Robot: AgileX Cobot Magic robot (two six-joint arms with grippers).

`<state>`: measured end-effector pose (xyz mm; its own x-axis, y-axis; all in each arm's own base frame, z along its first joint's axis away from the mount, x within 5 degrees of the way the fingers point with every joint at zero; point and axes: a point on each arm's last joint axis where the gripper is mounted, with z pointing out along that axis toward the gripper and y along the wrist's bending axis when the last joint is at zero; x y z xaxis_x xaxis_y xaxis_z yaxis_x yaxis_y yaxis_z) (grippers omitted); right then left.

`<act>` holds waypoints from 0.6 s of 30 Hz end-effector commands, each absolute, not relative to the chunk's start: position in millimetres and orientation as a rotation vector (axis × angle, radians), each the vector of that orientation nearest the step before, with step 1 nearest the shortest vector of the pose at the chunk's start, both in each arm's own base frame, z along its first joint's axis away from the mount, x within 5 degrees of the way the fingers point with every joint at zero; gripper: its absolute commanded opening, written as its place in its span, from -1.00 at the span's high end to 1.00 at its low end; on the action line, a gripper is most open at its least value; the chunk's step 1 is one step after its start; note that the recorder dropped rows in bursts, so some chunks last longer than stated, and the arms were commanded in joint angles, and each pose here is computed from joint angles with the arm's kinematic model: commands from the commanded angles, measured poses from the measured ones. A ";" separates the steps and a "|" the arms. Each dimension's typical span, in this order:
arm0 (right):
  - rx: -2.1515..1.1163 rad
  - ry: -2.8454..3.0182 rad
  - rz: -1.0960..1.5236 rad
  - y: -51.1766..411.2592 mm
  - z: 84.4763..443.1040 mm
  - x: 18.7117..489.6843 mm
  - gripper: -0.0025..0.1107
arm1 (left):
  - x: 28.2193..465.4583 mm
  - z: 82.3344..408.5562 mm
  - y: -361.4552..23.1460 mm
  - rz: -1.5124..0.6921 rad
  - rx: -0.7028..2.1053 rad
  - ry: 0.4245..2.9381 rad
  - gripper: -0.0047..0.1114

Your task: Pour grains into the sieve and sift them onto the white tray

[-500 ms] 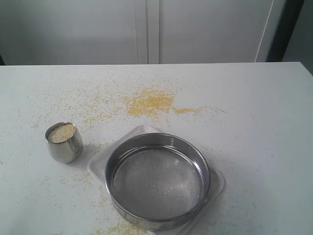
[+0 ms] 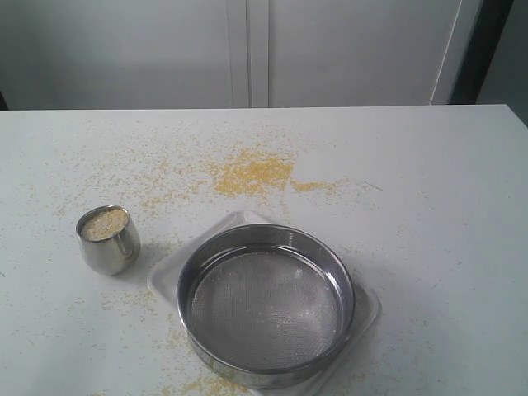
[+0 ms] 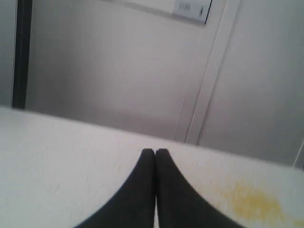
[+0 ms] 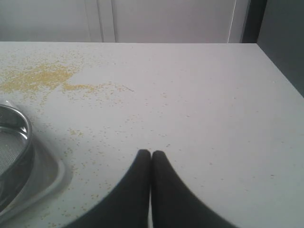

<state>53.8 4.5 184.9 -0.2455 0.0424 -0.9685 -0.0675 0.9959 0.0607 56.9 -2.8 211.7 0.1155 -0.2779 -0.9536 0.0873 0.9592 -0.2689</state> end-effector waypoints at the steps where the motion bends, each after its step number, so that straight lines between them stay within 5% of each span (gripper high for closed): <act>1: -0.022 1.801 0.109 4.8 184.6 53.9 0.96 | 49.8 235.6 0.2 -0.307 -0.175 1.144 0.92; 18: -0.022 1.801 0.109 4.8 184.6 53.9 0.96 | 89.7 284.1 -3.5 -0.219 -0.127 1.380 0.92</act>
<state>53.8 4.5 184.9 -0.2455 0.0424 -0.9685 -0.0675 0.9959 0.0607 79.8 -3.0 276.3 0.1790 -0.2451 -0.9528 0.0851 0.9687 -0.2332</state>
